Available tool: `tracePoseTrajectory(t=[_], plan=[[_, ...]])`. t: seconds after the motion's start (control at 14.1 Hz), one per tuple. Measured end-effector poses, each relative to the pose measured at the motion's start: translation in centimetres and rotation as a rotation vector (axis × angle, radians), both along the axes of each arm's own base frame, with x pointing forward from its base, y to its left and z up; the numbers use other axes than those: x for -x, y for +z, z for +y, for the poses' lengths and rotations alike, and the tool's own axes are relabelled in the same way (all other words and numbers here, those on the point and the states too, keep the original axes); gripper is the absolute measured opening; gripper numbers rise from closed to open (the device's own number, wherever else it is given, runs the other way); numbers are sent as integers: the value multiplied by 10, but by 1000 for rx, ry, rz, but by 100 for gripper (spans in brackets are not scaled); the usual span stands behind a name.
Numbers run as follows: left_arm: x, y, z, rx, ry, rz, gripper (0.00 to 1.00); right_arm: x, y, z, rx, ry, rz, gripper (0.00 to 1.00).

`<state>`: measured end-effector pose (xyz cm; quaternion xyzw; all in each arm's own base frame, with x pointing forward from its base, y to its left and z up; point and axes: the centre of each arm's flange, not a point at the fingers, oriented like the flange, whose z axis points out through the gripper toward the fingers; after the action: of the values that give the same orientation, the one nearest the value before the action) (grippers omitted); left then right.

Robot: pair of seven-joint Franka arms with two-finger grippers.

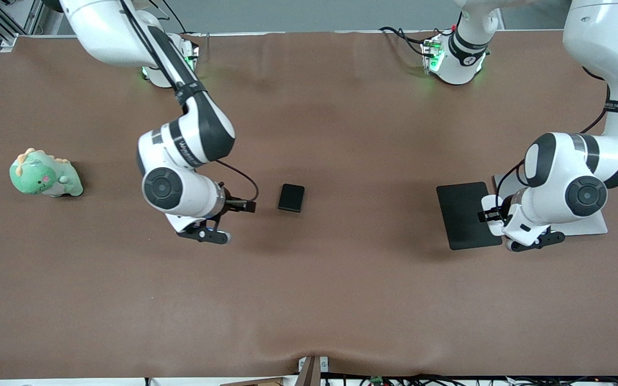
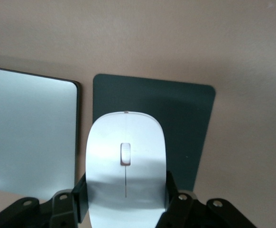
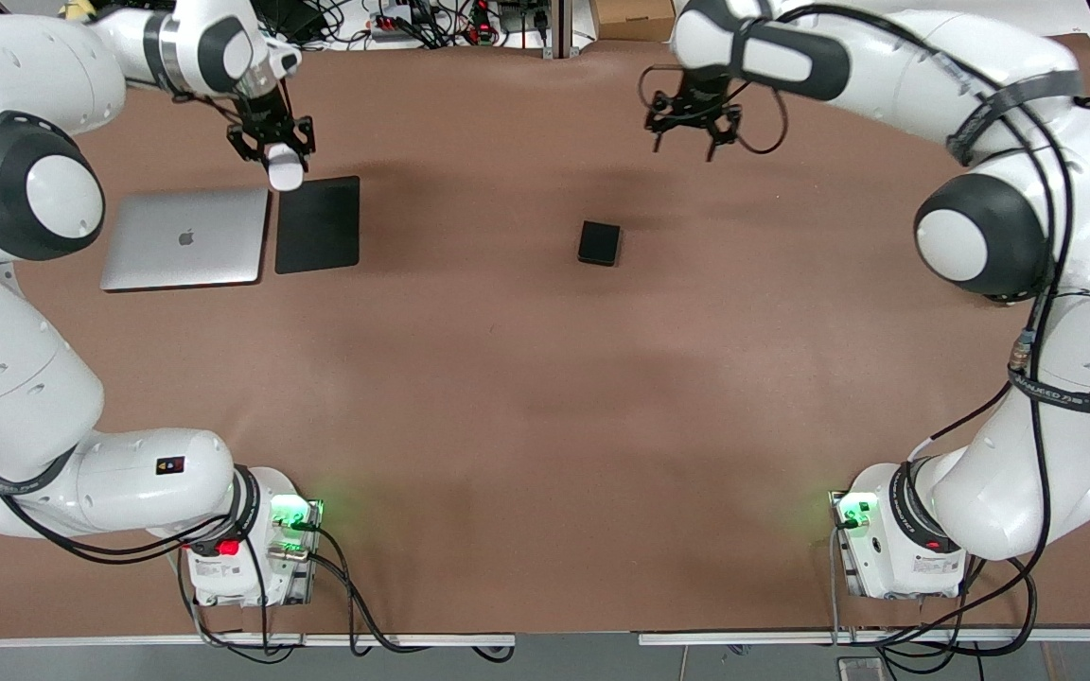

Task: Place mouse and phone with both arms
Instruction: 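Lower the mouse onto the mouse pad while the right gripper grasps the phone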

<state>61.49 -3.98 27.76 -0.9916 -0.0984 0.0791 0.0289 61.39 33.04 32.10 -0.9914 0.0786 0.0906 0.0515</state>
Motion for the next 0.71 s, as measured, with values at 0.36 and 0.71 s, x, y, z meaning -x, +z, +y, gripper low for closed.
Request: tracePoseTrajectory(t=[0.36, 0.71], plan=[[41, -58, -10, 28, -31, -52, 62, 37, -85, 91, -16, 75, -79, 100], [52, -74, -4, 50, -97, -94, 62, 40, -119, 94, 2, 48, -75, 100]])
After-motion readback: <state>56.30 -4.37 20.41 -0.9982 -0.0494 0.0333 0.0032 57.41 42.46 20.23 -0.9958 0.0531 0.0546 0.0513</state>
